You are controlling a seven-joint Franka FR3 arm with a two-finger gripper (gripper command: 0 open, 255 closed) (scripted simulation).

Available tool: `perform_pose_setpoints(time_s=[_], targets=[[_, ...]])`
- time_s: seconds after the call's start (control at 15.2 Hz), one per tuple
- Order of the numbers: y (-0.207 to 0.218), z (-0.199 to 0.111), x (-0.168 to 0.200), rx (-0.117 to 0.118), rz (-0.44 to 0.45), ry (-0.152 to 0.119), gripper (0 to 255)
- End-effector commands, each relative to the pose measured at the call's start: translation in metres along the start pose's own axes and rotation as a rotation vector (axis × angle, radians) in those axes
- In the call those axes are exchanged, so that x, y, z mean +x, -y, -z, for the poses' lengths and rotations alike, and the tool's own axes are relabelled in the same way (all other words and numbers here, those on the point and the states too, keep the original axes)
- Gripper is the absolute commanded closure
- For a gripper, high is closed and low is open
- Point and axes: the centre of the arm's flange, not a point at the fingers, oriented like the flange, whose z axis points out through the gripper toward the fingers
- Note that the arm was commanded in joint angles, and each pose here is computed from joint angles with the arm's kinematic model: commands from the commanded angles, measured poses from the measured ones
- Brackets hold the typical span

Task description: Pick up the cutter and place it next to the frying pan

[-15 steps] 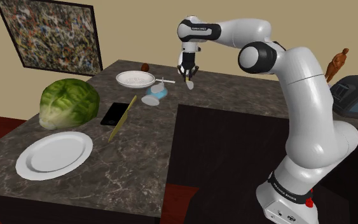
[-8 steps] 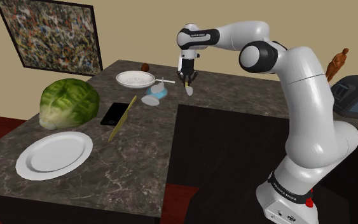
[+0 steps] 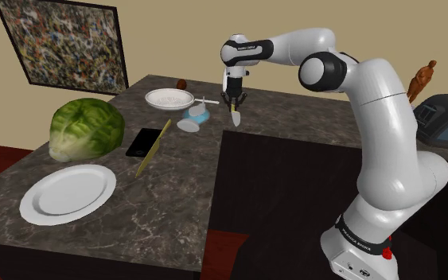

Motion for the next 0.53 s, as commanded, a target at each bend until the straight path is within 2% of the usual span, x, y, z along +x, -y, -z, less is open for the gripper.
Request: perform_pose_setpoints(time_s=[0.0,0.07,0.13,0.46], targets=[[0.0001,-0.0002,0.0000,0.000,0.000,0.000,255],[0.0001,-0.0002,0.0000,0.000,0.000,0.000,255],[0.0001,-0.0002,0.0000,0.000,0.000,0.000,0],[0.0001,-0.0001,0.0000,0.000,0.000,0.000,0]])
